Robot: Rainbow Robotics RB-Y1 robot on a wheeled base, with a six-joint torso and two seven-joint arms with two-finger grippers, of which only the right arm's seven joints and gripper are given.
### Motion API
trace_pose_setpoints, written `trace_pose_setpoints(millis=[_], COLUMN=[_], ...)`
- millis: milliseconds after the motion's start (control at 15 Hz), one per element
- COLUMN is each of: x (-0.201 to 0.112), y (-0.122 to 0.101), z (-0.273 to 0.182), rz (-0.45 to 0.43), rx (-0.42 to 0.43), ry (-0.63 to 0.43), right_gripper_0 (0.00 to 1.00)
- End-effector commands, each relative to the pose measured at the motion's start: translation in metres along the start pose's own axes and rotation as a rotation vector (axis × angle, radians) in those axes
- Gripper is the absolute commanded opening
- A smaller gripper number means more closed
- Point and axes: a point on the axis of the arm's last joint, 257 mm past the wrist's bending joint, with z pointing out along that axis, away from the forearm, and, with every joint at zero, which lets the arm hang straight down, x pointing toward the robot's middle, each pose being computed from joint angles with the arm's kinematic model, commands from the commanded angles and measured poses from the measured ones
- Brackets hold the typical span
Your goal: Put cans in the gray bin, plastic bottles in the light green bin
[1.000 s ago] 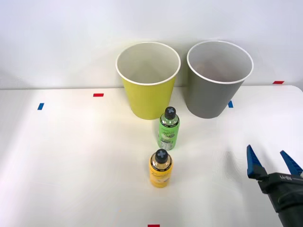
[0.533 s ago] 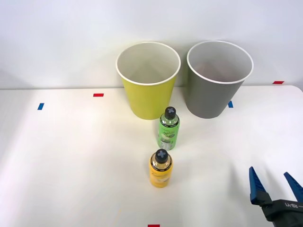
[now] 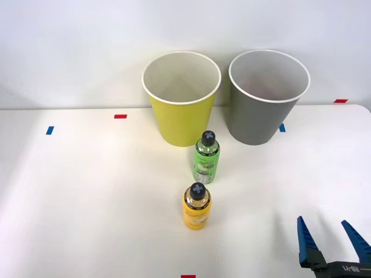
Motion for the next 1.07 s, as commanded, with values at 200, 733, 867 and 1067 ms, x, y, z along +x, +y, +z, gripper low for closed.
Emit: trace_pose_setpoints(millis=[200,733,867,1067], x=[0.001,0.018,0.02,0.03], y=[0.015,0.032,0.028,0.015], z=[-0.025,-0.05,-0.053,-0.058], rz=[-0.003,-0.033,-0.111,-0.141], rx=[-0.018,-0.076,-0.063,-0.001], ry=[-0.022,-0.063,-0.065,-0.067], right_gripper_0=[1.0,1.0,1.0,1.0])
